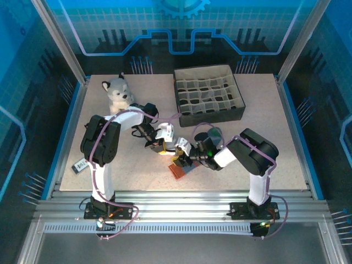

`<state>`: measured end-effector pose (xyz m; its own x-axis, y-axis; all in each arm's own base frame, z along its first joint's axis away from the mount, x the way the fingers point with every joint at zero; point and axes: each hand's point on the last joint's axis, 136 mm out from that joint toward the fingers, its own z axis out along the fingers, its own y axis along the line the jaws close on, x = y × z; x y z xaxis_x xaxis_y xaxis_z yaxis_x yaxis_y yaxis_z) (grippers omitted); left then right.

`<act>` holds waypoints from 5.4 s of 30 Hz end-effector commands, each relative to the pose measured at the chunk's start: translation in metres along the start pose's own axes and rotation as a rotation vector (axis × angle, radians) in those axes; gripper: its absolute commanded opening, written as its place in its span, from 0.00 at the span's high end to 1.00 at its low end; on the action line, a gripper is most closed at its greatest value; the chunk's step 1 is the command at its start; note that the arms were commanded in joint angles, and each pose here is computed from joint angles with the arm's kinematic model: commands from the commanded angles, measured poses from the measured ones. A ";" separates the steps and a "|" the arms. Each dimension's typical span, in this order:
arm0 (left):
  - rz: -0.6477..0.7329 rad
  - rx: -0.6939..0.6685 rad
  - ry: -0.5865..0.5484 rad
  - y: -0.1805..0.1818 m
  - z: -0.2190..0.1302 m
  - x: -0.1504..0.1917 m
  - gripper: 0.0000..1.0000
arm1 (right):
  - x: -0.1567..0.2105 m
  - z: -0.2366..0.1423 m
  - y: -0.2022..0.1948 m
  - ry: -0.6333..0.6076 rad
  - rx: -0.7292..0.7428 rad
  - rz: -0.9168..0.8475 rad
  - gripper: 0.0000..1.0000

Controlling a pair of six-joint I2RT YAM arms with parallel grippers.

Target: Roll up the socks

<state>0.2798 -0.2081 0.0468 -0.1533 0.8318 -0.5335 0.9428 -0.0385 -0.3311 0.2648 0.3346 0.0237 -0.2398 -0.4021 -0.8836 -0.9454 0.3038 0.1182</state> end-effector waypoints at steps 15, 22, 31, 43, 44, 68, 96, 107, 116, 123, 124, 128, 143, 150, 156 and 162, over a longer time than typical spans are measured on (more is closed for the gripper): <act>-0.009 0.031 -0.023 -0.002 -0.002 -0.009 1.00 | -0.024 -0.005 0.016 -0.053 -0.076 0.005 0.71; -0.017 -0.022 -0.007 -0.001 0.001 -0.020 1.00 | -0.031 -0.024 0.012 -0.043 -0.071 0.102 1.00; -0.077 -0.223 -0.100 0.009 -0.002 -0.050 0.80 | 0.002 -0.041 0.022 0.109 -0.116 0.191 1.00; -0.492 -0.520 -0.486 -0.002 -0.049 -0.083 0.69 | 0.023 -0.041 0.027 0.161 -0.222 0.377 1.00; -0.556 -0.522 -0.516 -0.003 -0.048 -0.080 0.69 | 0.025 -0.041 0.028 0.168 -0.223 0.383 1.00; -1.134 -0.543 -0.656 -0.016 -0.004 0.000 0.55 | 0.028 -0.014 0.016 0.449 -0.199 0.607 1.00; -1.038 -0.461 -0.701 0.009 -0.026 0.009 0.55 | 0.029 0.003 -0.015 0.529 -0.194 0.677 1.00; -1.103 -0.414 -0.594 0.028 -0.002 0.010 0.63 | 0.039 -0.002 -0.018 0.539 -0.195 0.716 0.99; -1.220 -0.458 -0.494 0.037 0.012 0.030 0.91 | 0.018 -0.017 -0.017 0.490 -0.144 0.667 0.66; -1.207 -0.440 -0.441 0.039 0.022 0.026 0.93 | -0.019 -0.046 -0.020 0.406 -0.041 0.570 0.60; -1.211 -0.436 -0.432 0.039 0.024 0.026 0.93 | -0.022 -0.049 -0.021 0.397 -0.026 0.553 0.60; -1.225 -0.423 -0.396 0.039 0.030 0.028 0.93 | -0.033 -0.055 -0.030 0.363 0.052 0.466 0.65; -1.186 -0.409 -0.388 0.038 0.031 0.020 0.92 | -0.028 -0.015 -0.054 0.400 0.125 0.402 0.66; -1.149 -0.415 -0.381 0.036 0.031 0.015 0.89 | 0.015 -0.008 -0.040 0.549 0.138 0.453 0.66; -1.011 -0.445 -0.378 0.025 0.024 -0.002 0.80 | 0.045 -0.017 -0.031 0.637 0.177 0.482 0.67; -0.836 -0.497 -0.406 0.014 -0.007 -0.030 0.74 | 0.059 -0.023 -0.024 0.663 0.162 0.513 0.69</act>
<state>0.3100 -0.2264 0.0448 -0.8589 0.1487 -0.4901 0.3956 0.8004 -0.4505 0.3089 0.3094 0.0216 -0.7021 -0.5333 -0.4719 -0.6989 0.6429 0.3133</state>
